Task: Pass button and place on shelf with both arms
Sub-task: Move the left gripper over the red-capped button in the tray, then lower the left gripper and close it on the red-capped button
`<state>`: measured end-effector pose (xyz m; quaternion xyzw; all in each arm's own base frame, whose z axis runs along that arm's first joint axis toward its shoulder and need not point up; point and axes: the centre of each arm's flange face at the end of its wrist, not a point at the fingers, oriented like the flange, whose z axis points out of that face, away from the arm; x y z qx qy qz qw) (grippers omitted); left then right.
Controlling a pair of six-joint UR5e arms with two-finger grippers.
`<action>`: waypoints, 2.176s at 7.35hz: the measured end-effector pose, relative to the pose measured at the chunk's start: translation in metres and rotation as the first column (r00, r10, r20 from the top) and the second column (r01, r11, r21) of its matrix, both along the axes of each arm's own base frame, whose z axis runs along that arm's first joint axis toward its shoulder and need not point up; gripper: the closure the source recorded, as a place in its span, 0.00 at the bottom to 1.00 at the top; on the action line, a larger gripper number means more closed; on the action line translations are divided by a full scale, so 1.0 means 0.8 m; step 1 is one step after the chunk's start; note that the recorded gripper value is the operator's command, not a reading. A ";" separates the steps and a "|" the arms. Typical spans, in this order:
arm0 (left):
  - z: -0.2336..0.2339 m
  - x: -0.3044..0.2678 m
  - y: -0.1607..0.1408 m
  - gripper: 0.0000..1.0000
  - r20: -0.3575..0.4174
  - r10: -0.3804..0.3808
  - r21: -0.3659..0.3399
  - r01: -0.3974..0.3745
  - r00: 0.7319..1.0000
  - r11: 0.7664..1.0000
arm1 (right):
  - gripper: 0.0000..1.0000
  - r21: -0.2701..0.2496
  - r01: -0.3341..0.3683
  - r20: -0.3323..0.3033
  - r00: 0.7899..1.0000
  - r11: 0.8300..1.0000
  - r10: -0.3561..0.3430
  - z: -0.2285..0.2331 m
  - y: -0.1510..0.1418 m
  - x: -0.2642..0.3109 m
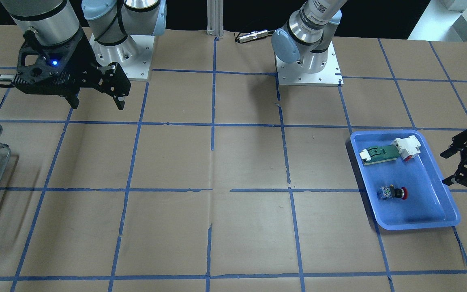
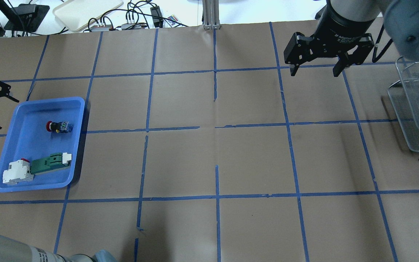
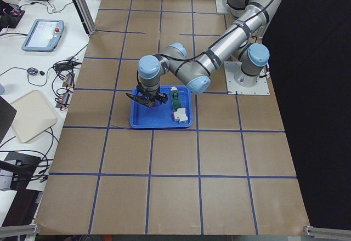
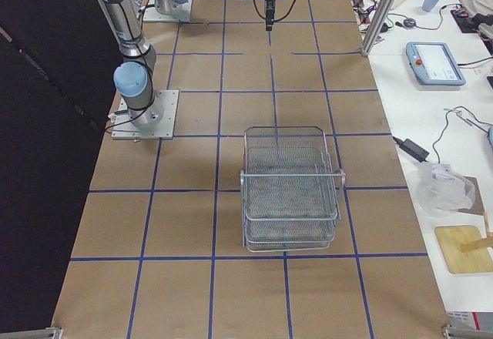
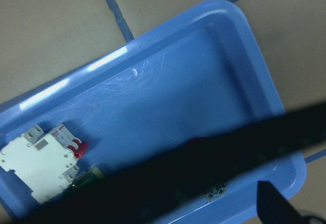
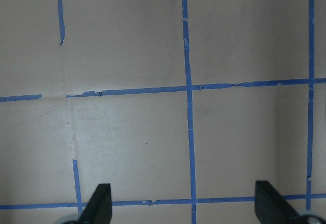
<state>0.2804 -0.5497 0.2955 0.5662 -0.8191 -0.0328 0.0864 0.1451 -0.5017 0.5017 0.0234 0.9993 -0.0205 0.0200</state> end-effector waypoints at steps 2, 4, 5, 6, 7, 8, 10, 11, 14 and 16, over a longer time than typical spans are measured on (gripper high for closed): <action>-0.037 0.011 -0.009 0.00 -0.078 0.071 0.012 -0.071 0.994 0.997 | 0.00 0.002 0.000 0.000 1.000 1.000 0.000 0.000 0.000 0.000; -0.060 0.015 -0.020 0.00 -0.178 0.163 0.004 -0.165 0.970 0.986 | 0.00 0.002 -0.007 -0.003 1.000 1.000 0.007 -0.001 0.000 0.000; -0.070 0.015 -0.023 0.00 -0.211 0.200 0.013 -0.202 0.957 0.979 | 0.00 0.002 -0.008 -0.002 1.000 1.000 0.008 -0.001 0.001 0.000; -0.080 0.015 -0.026 0.00 -0.244 0.243 0.026 -0.244 0.939 0.969 | 0.00 0.002 -0.006 -0.001 1.000 1.000 0.006 -0.001 0.001 0.000; -0.091 0.014 -0.026 0.00 -0.269 0.283 0.047 -0.281 0.921 0.959 | 0.00 0.001 -0.003 0.000 1.000 1.000 0.003 -0.001 0.001 0.000; -0.102 0.013 -0.025 0.00 -0.284 0.307 0.069 -0.300 0.908 0.951 | 0.00 0.002 -0.001 0.000 1.000 1.000 0.001 -0.001 0.001 0.000; -0.127 0.011 -0.022 0.00 -0.309 0.329 0.107 -0.311 0.893 0.944 | 0.00 0.003 0.001 0.000 1.000 1.000 -0.001 -0.002 0.001 0.000; -0.138 0.010 -0.022 0.00 -0.318 0.335 0.122 -0.312 0.887 0.942 | 0.00 0.004 0.001 0.000 1.000 1.000 -0.001 -0.002 0.001 0.000; -0.165 0.012 -0.022 0.00 -0.330 0.357 0.158 -0.322 0.874 0.933 | 0.00 0.004 0.000 0.000 1.000 1.000 0.000 -0.002 0.001 0.000; -0.172 0.011 -0.021 0.15 -0.335 0.362 0.169 -0.322 0.870 0.931 | 0.00 0.003 0.000 0.000 1.000 1.000 0.000 -0.002 0.001 0.000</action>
